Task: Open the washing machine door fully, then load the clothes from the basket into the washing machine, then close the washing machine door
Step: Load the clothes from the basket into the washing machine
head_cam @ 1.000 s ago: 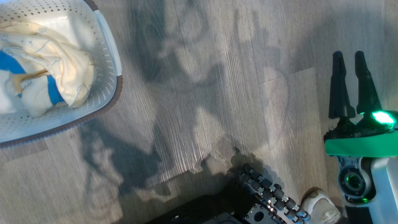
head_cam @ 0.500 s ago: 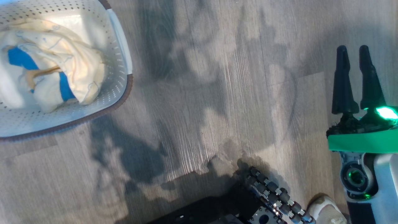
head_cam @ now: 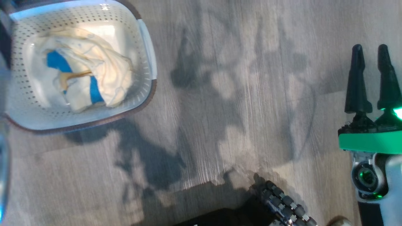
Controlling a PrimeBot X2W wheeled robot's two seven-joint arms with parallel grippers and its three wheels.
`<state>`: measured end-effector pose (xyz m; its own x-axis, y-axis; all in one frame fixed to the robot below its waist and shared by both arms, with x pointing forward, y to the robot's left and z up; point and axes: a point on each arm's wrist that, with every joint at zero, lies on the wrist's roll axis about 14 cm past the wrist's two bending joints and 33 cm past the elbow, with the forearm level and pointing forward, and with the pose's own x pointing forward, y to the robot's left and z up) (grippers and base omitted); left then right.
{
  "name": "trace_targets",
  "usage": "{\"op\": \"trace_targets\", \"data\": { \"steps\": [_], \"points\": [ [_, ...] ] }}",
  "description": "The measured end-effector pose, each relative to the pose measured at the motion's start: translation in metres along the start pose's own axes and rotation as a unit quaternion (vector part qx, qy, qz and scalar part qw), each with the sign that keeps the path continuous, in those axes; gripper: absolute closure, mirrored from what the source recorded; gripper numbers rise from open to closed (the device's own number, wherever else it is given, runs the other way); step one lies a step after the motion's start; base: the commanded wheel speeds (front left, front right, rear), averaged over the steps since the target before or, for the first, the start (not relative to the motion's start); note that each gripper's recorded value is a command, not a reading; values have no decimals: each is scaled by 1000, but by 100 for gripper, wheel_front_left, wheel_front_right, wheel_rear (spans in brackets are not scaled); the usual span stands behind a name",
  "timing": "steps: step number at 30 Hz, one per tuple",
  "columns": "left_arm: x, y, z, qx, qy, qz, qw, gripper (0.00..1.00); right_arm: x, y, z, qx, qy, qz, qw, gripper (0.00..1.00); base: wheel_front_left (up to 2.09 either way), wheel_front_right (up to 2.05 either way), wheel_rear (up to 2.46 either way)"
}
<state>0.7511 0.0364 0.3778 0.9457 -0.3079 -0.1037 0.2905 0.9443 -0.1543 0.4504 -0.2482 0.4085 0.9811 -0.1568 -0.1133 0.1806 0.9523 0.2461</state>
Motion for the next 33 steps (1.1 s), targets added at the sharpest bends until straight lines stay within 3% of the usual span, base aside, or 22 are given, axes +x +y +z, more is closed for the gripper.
{"op": "trace_targets", "data": {
  "steps": [4, 19, 33],
  "points": [
    [-31, -9, -10, -1, -2, -5, 1000, 0, 1, 6, 8, -6, -11, 10, 1000, 0, 0, 0, 0],
    [-157, -47, 35, -12, -67, -20, 997, 0, -12, 32, 34, -27, -41, 48, 998, 0, 0, 0, 0],
    [-265, -58, 43, -17, -43, -18, 999, 0, -40, 56, 42, -48, -44, 81, 995, 0, 0, 0, 0]
  ]
}}
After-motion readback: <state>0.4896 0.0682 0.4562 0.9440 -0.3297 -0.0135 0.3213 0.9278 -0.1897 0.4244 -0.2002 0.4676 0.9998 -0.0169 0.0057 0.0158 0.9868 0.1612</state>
